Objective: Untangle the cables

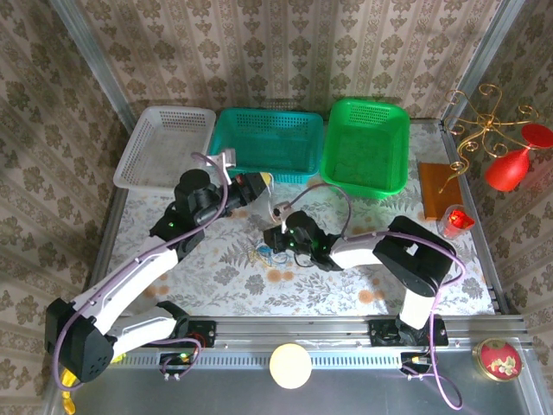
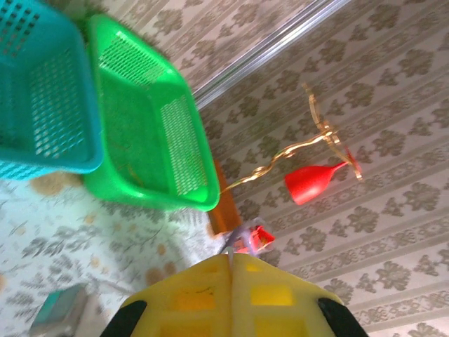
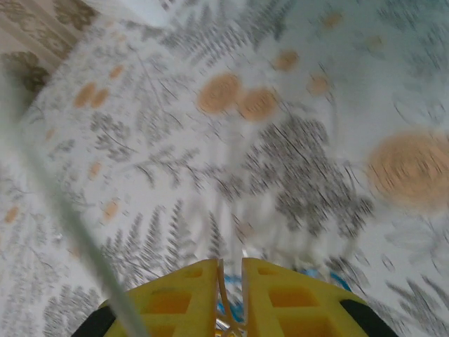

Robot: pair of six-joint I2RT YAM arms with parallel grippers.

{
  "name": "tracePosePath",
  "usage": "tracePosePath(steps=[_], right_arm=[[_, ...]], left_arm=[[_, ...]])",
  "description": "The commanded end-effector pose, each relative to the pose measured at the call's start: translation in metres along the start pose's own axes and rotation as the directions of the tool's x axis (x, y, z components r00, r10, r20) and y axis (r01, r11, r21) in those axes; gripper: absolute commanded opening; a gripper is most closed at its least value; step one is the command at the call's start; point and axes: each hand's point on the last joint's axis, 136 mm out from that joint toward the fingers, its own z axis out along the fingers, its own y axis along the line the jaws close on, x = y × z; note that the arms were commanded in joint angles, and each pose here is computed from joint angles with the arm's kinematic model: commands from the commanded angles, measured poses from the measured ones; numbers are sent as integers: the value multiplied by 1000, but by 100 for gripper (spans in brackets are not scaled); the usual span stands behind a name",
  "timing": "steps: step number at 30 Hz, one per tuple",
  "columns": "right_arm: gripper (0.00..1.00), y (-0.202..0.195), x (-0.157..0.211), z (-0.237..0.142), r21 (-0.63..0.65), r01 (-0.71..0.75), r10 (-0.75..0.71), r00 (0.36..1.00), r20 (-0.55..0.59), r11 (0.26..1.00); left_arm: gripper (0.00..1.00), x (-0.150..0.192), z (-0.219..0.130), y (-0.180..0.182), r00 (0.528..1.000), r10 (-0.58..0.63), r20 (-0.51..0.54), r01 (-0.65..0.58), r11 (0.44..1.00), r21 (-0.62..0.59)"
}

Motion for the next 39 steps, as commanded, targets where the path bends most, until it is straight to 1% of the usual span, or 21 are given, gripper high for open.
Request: tracePosePath(steps=[1, 4, 6, 11, 13, 16, 22, 31, 33, 34, 35, 39], right_arm=[[20, -17, 14, 0, 46, -68, 67, 998, 24, 997], [22, -22, 21, -2, 50, -91, 90, 996, 21, 995], [26, -23, 23, -3, 51, -97, 96, 995, 18, 994], [46, -17, 15, -8, 36, -103, 102, 995, 24, 994], [51, -13, 11, -12, 32, -98, 97, 995, 23, 995], [56, -9, 5, -20, 29, -87, 86, 996, 22, 996], [60, -3, -12, -43, 39, -67, 66, 997, 36, 997], [60, -4, -27, -77, 61, -58, 54, 997, 58, 996], [60, -9, -24, -79, 79, -58, 55, 998, 45, 995], [60, -7, -30, -86, 75, -61, 56, 996, 62, 995], [60, -9, -29, -88, 84, -61, 56, 997, 57, 995], [60, -25, -24, -95, 124, -79, 72, 996, 60, 989]], left_arm=[[0, -28, -16, -38, 997, 31, 70, -37, 995, 87], [0, -35, -21, -40, 995, 38, 90, -46, 995, 85], [0, -35, -22, -37, 995, 39, 92, -46, 996, 78], [0, -29, -25, -26, 995, 40, 89, -45, 997, 58], [0, -28, -26, -21, 995, 41, 92, -46, 998, 51], [0, -25, -28, -11, 994, 48, 99, -51, 998, 27], [0, -23, -32, 9, 990, 58, 130, -55, 998, -30], [0, -21, -41, 34, 982, 54, 182, -36, 994, -99], [0, -21, -42, 37, 980, 52, 193, -32, 994, -107], [0, -21, -43, 38, 979, 51, 197, -30, 993, -111], [0, -22, -44, 39, 978, 52, 201, -30, 993, -112], [0, -23, -45, 41, 977, 53, 206, -29, 992, -121]])
